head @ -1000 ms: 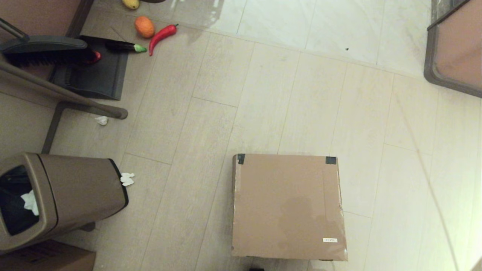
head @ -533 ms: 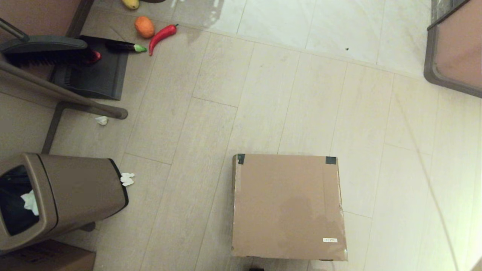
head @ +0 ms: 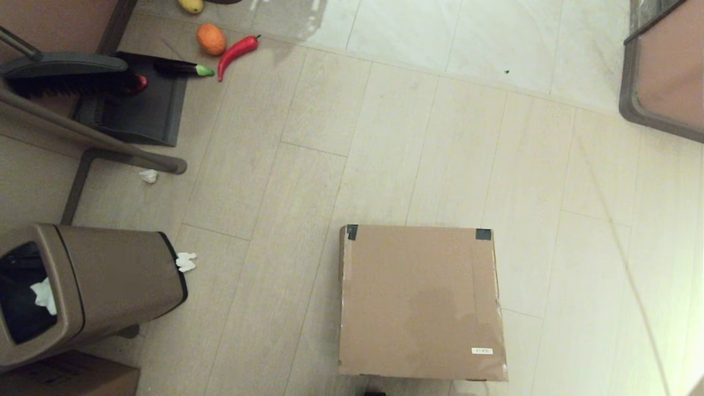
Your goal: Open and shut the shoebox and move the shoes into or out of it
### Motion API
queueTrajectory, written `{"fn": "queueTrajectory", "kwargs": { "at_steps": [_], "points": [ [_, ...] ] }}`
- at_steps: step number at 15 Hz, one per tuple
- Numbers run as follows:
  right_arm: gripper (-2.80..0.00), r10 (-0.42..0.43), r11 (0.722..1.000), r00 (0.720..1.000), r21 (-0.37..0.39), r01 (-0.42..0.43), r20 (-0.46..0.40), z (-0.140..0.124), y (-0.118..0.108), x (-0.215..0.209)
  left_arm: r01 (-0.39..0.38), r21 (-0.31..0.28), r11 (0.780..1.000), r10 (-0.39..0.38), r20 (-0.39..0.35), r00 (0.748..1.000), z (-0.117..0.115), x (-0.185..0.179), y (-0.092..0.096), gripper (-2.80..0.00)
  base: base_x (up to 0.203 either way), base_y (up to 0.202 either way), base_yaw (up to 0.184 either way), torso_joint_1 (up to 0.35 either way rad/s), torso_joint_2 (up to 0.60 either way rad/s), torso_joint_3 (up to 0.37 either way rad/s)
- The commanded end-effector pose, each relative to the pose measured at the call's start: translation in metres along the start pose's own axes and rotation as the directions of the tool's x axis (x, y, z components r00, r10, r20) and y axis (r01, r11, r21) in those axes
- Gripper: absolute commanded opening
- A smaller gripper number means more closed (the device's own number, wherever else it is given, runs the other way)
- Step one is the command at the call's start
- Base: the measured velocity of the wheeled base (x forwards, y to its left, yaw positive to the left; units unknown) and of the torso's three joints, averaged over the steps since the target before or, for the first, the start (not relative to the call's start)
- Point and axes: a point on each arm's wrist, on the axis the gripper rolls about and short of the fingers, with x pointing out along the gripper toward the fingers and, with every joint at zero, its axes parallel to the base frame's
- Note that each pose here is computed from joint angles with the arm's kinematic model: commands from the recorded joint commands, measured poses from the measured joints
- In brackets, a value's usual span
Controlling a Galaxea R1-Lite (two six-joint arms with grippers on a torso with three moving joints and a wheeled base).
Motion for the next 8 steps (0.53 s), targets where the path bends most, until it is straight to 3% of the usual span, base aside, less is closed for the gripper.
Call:
{"fn": "queueTrajectory", "kwargs": {
  "at_steps": [1,8],
  "points": [
    [-2.8,0.001,1.0,1.0,0.0,-0.001,-0.001,0.0,0.0,0.0001,-0.001,0.0,1.0,0.001,0.0,1.0,-0.0001,0.0,0.0,-2.8,0.0,0.0,0.0,0.0,0.0,0.0],
    [-2.8,0.001,1.0,1.0,0.0,-0.001,0.0,0.0,0.0,0.0,-0.001,0.0,1.0,0.001,0.0,1.0,-0.0001,0.0,0.0,-2.8,0.0,0.0,0.0,0.0,0.0,0.0]
  ]
}}
